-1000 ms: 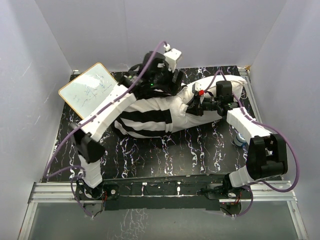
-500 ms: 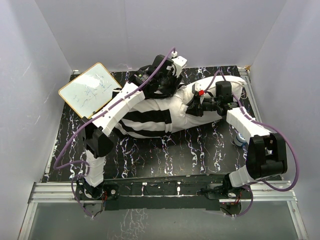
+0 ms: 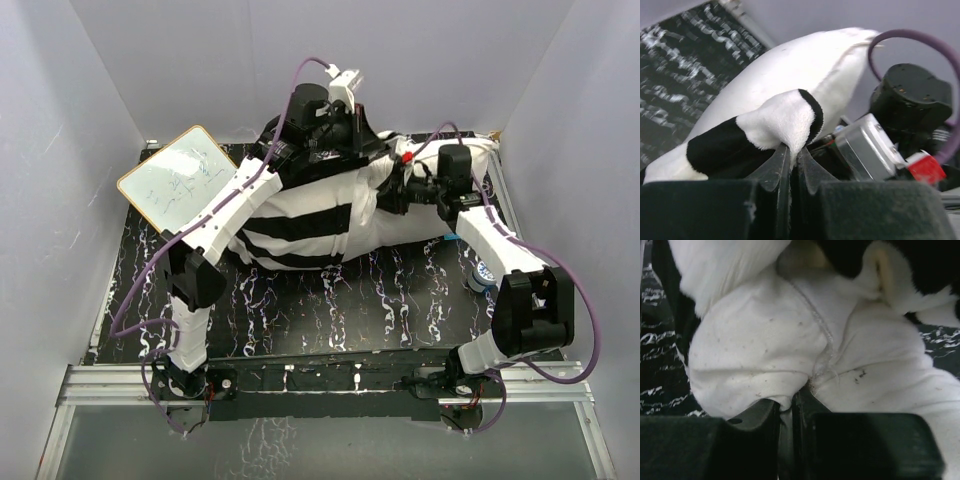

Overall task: Put the pillow into the pillowcase
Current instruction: Stuff the pillow into the pillowcase.

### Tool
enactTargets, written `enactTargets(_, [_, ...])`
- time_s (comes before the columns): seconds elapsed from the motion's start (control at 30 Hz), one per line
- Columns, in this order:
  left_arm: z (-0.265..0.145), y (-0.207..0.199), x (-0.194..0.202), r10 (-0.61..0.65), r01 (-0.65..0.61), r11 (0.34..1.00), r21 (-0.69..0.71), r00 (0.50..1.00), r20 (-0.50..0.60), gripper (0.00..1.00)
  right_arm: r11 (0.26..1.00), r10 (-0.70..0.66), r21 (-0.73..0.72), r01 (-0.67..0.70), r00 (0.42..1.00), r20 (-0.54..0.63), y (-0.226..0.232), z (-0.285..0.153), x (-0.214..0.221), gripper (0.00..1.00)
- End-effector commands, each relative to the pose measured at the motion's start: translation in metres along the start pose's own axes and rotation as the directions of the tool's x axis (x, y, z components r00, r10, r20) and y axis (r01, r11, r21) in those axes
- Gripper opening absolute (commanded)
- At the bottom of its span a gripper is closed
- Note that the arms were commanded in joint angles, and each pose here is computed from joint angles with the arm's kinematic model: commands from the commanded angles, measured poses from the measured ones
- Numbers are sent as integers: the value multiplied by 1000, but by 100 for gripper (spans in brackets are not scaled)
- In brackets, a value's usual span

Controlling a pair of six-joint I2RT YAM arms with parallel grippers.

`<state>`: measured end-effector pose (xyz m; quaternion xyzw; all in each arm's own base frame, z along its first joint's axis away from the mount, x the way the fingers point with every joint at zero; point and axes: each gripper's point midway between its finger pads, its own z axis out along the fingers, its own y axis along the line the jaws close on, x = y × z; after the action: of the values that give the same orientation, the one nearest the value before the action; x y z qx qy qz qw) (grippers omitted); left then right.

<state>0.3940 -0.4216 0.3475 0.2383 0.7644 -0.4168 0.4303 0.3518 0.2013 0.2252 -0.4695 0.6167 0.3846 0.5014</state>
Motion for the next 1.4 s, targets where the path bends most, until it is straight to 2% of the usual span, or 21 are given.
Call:
enactTargets(0.0, [-73,-140,-117,-148,-21,864,502,944,294,0,997,-71,9,71,982,174,-16,1,-100,8])
enactTargets(0.1, [-84,-149,-118,-201,-1,830,558,932,301,0,995,-68,-50,81,972,226,-5,9,-121,8])
enactTargets(0.17, [-83,-139,-98,-200,20,843,537,939,280,0,993,-72,-74,90,974,216,5,17,-107,8])
enactTargets(0.27, [-79,-108,-40,-223,88,868,488,948,226,0,992,-76,-86,89,988,136,18,24,-42,8])
enactTargets(0.33, [-70,-78,29,-270,189,874,447,955,124,0,988,-107,-107,108,994,23,28,23,12,9])
enactTargets(0.4, [-69,-58,90,-307,272,874,402,951,25,0,967,-192,-182,176,979,-75,42,16,57,15])
enactTargets(0.47, [-74,-42,145,-355,350,869,349,933,-51,0,940,-203,-306,153,970,-136,72,4,86,25])
enactTargets(0.5, [-78,-37,164,-373,376,867,326,925,-73,0,920,-192,-372,124,970,-150,90,-3,94,33])
enactTargets(0.6, [-93,-30,202,-388,409,871,271,913,-127,3,861,-125,-507,39,983,-137,133,-20,92,44])
enactTargets(0.67, [-101,-29,213,-378,405,881,244,913,-152,11,861,-98,-508,6,983,-154,142,-26,87,51])
enactTargets(0.73, [-109,-28,218,-354,386,897,214,920,-170,20,878,-145,-476,44,974,-176,146,-33,78,59])
enactTargets(0.83, [-122,-27,219,-318,348,922,169,931,-181,39,924,-206,-366,112,951,-229,130,-40,55,66])
enactTargets(0.93, [-141,-30,207,-251,275,952,138,954,-167,55,950,-282,-217,226,920,-273,103,-49,23,75])
enactTargets(1.0, [-155,-33,194,-199,217,969,115,969,-147,61,948,-316,-124,292,902,-294,83,-57,-3,82])
enactTargets(1.13, [-177,-24,160,-143,143,990,-15,988,-50,74,940,-317,17,341,890,-329,36,-62,-32,86])
enactTargets(1.2, [-180,-8,140,-176,178,975,-135,984,23,83,931,-312,78,357,888,-336,10,-56,-35,88])
enactTargets(1.27, [-175,9,127,-227,241,941,-239,970,84,84,928,-296,119,352,895,-335,-11,-48,-32,88])
enactTargets(1.37, [-155,27,113,-292,324,894,-310,945,144,86,937,-235,174,301,917,-321,-34,-36,-19,88])
